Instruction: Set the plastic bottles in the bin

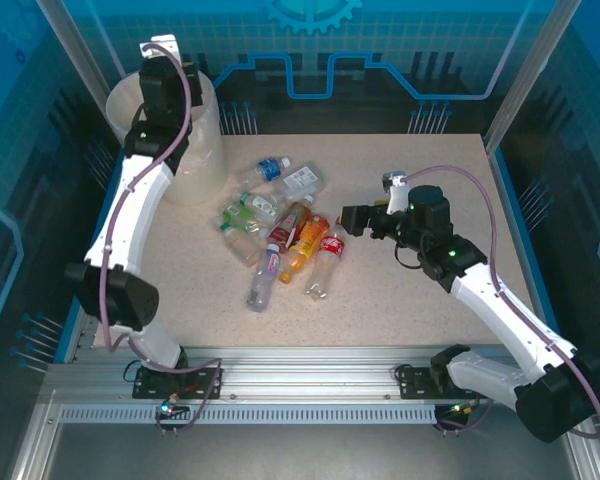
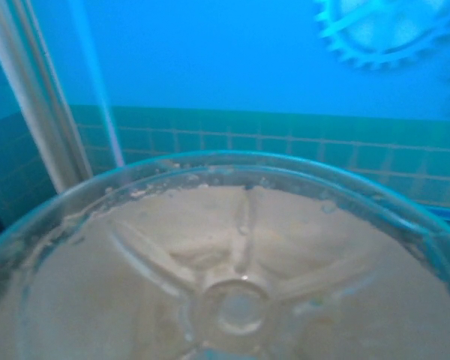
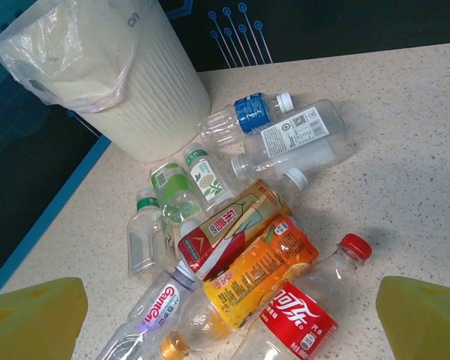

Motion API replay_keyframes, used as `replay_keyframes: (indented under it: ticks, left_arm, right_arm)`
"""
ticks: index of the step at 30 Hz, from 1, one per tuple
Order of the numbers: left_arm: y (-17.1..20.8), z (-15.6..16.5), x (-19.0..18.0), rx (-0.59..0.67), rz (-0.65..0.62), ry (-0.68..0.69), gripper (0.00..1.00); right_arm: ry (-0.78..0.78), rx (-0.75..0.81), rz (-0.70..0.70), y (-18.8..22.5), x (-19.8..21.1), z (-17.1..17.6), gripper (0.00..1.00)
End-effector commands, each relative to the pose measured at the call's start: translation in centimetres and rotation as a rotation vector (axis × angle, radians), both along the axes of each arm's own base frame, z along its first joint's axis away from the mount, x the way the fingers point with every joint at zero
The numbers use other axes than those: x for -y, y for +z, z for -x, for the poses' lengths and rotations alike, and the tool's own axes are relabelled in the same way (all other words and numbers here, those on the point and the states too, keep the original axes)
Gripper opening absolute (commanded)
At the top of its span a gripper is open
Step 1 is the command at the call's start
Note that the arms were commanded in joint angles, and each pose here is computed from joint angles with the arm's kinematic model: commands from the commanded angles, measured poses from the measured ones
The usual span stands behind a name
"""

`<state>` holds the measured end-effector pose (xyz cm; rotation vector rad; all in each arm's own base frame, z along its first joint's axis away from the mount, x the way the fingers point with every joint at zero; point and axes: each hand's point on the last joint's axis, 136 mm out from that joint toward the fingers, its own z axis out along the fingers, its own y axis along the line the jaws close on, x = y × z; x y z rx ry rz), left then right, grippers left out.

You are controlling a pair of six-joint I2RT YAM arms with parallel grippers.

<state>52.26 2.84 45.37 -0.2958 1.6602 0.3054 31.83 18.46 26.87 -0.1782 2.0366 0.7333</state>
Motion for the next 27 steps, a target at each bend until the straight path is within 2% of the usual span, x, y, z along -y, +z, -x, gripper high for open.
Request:
replay_keyframes:
  ticks: [1,7,12,16,20,25,27]
  left_arm:
    - [1.4,-1.2,-3.8,0.051,-0.004,0.122,0.55]
    - [-2.0,-3.0,-6.2,0.004,0.189,0.145,0.56]
    - [-6.9,-3.7,-7.1,-0.100,0.210,0.174,0.58]
    - [-9.8,-4.2,-8.1,-0.179,0.234,0.195,0.64]
    - [-10.4,-4.6,-8.0,-0.187,0.243,0.195,0.70]
    - [-10.1,-4.8,-7.4,-0.178,0.285,0.167,0.85]
    - [-9.7,-4.8,-6.9,-0.174,0.299,0.142,0.87]
  right_arm:
    - [0.005,-0.004,-0.021,0.7,0.0,0.9,1.00]
    - [-0.018,-0.027,-0.036,0.3,0.5,1.4,1.00]
    - [-0.041,-0.045,-0.042,0.1,0.8,1.6,1.00]
    - [-0.048,-0.047,-0.046,0.2,1.0,1.8,1.00]
    - [-0.055,-0.051,-0.037,0.1,1.3,2.0,1.00]
    - [-0.063,-0.075,-0.020,-1.2,1.6,2.3,1.00]
    - [-0.067,-0.075,-0.017,-1.3,1.6,2.3,1.00]
